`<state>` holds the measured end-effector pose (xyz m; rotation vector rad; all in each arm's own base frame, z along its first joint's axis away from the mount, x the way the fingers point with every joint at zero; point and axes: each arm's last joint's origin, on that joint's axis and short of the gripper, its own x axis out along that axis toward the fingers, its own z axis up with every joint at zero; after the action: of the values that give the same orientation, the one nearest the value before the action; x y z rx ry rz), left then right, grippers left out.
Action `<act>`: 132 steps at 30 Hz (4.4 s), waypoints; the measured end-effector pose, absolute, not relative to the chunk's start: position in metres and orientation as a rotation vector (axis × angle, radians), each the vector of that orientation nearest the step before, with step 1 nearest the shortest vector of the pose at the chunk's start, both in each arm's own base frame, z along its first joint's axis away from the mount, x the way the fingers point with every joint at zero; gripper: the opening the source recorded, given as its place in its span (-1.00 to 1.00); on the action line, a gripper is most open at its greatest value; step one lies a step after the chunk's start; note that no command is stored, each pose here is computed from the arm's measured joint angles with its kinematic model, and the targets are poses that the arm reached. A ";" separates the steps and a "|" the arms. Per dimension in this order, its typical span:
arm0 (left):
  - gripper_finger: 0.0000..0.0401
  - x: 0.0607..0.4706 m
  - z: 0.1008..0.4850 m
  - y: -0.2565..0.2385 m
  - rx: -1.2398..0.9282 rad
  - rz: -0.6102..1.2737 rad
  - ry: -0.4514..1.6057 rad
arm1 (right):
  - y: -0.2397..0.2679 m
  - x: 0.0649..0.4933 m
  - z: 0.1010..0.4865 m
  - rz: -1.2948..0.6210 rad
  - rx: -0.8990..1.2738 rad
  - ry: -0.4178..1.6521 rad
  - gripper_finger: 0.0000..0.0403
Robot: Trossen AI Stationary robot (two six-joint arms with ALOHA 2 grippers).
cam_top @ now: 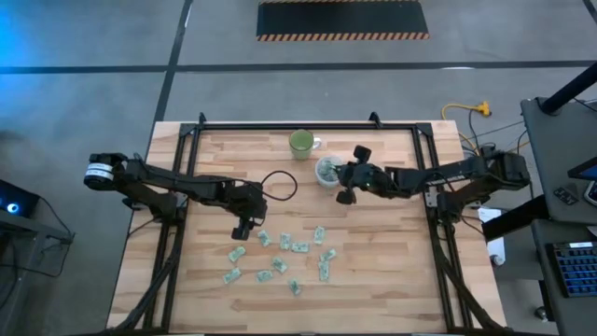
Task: Pick and place Stevia / Truvia into bins
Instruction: Put the stevia packet into the transparent container
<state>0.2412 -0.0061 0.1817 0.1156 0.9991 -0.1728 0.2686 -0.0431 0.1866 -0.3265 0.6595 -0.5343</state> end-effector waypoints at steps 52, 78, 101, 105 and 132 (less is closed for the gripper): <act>-0.17 0.234 0.151 -0.013 0.081 -0.381 0.872 | 0.022 0.245 0.263 -0.328 -0.366 0.622 -0.30; -0.30 0.253 0.123 -0.014 0.111 -0.434 0.943 | 0.041 0.232 0.272 -0.258 -0.368 0.573 -0.43; -0.85 0.275 0.151 -0.007 0.291 -0.193 0.819 | 0.041 0.232 0.272 -0.260 -0.363 0.574 -0.56; -0.85 0.287 0.165 -0.004 0.433 -0.115 0.653 | 0.041 0.232 0.272 -0.259 -0.363 0.574 -0.59; -0.85 0.374 0.191 0.094 0.547 0.297 0.248 | 0.041 0.231 0.270 -0.254 -0.363 0.597 -0.63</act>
<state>0.3736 0.0944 0.1915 0.5466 0.2476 0.2972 0.2305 0.0411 0.2698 -0.3634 0.5966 -0.2542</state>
